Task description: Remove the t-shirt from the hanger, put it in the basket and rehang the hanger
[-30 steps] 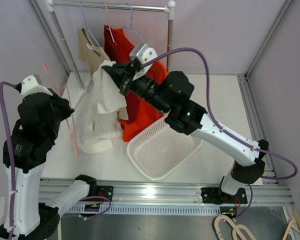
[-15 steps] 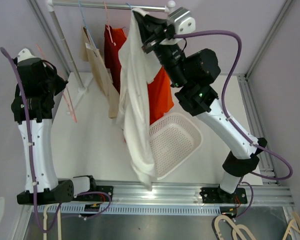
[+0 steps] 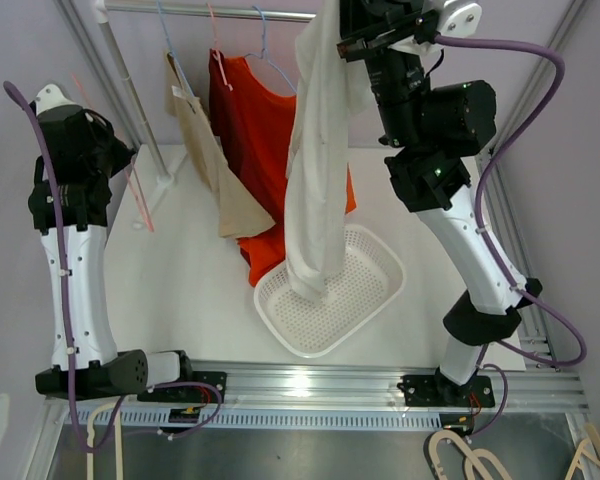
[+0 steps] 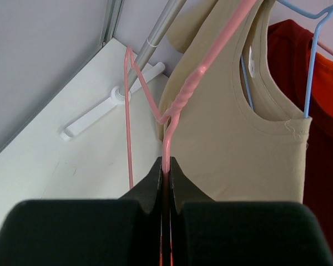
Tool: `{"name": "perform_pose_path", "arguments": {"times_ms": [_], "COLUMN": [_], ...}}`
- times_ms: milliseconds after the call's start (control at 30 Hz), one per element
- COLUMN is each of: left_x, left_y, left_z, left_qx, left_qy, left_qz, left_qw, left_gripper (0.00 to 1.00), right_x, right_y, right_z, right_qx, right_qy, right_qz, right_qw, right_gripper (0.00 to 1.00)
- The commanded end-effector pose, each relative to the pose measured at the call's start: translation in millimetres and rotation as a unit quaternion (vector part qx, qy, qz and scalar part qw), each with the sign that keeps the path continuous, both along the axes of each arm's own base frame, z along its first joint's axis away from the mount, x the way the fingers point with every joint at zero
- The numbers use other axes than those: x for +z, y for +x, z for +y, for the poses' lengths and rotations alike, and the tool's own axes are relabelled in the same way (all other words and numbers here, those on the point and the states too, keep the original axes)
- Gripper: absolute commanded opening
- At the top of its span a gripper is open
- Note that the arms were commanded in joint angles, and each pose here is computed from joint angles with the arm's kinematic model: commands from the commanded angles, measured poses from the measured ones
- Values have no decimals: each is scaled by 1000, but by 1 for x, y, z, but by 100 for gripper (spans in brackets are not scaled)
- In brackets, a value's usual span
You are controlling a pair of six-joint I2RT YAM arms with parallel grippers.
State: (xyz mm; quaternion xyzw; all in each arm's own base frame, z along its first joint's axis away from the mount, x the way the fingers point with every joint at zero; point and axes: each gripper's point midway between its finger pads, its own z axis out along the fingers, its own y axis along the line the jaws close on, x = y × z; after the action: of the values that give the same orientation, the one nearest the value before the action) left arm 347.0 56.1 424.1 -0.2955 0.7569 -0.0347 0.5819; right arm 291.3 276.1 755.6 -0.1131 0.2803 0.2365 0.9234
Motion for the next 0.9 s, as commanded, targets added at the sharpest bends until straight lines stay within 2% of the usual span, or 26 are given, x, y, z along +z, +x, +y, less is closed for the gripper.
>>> {"name": "perform_pose_path", "arguments": {"times_ms": [0, 267, 300, 333, 400, 433, 500, 600, 733, 767, 833, 867], "left_x": [21, 30, 27, 30, 28, 26, 26, 30, 35, 33, 38, 39], "left_y": [14, 31, 33, 34, 37, 38, 41, 48, 56, 58, 63, 65], "left_z": [6, 0, -2, -4, -7, -4, -6, -5, -14, -11, -9, -9], "left_qx": [-7, -63, -76, -86, -103, -105, -120, -150, -209, -204, -206, -207], "left_qy": [21, 86, 89, 93, 89, 87, 82, 90, 86, 81, 86, 85], "left_qz": [-39, -73, -73, -78, -79, -78, -82, -93, -110, -108, -112, -113], "left_qw": [999, 992, 990, 989, 988, 988, 986, 980, 968, 970, 968, 968], "left_gripper": [1, 1, 1, 1, 1, 1, 1, 1, 1, 1, 1, 1], "right_x": [4, -113, -120, -155, -178, -212, -242, -308, -424, -476, -528, -572], "right_y": [-18, -10, -16, -8, -14, -8, -6, -1, 0, -2, -3, -8], "right_z": [-18, -24, -38, -29, -44, -39, -45, -48, -33, -27, -21, -20], "right_qx": [14, 22, 16, 21, 16, 16, 9, 0, -4, -15, -13, -28], "right_qy": [14, -21, -12, -24, -23, -33, -32, -40, -95, -139, -170, -211], "right_qz": [-5, 122, 137, 175, 204, 240, 279, 371, 520, 578, 644, 688], "right_qw": [1000, 992, 990, 984, 979, 970, 960, 928, 849, 804, 746, 694], "right_gripper": [0, 0, 0, 0, 0, 0, 0, 0, 0, 0, 0, 0]}}
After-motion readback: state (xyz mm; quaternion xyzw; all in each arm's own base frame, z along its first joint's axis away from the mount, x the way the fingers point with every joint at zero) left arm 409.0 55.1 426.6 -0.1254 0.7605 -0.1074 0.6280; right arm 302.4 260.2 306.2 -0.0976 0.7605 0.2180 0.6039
